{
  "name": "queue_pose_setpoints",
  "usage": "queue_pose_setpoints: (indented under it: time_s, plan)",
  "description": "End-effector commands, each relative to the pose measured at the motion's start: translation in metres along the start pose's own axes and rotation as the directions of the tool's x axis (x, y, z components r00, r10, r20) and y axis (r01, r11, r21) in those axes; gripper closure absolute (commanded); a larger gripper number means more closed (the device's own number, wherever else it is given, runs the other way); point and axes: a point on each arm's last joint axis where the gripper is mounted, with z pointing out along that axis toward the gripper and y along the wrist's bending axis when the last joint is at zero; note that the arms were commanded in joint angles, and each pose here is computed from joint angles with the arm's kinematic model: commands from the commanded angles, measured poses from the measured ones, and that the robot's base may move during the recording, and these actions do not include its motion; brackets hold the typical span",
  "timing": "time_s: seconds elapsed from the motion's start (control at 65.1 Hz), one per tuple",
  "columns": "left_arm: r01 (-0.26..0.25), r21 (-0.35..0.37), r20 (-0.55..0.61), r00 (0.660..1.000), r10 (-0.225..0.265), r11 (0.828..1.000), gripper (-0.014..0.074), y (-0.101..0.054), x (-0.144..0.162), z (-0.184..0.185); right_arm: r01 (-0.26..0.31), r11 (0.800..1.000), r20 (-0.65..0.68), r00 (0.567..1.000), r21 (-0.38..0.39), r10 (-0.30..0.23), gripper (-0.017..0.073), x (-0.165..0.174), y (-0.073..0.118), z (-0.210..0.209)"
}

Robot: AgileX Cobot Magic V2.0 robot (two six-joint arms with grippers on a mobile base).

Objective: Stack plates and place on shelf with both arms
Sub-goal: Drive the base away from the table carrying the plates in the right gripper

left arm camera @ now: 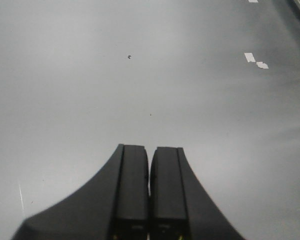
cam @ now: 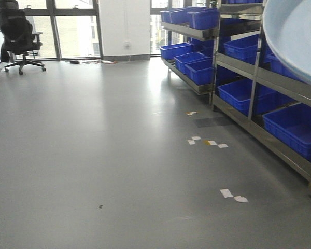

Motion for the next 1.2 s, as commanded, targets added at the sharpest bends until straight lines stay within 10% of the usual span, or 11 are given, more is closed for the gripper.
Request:
queue_pose_setpoints:
  time_s: [0.0, 1.182]
  plan:
    - [0.005, 0.015, 0.101, 0.995, -0.007, 1.000, 0.0509, -0.0027, -0.0152, -0.0049, 0.004, 1.000, 0.122, 0.993, -0.020, -0.002, 0.0531, -0.0173, 0.0029, -0.0047]
    - [0.005, 0.015, 0.099, 0.995, -0.007, 1.000, 0.0509, -0.0027, -0.0151, -0.0045, 0.004, 1.000, 0.122, 0.993, -0.020, -0.002, 0.0531, -0.0173, 0.0029, -0.0047]
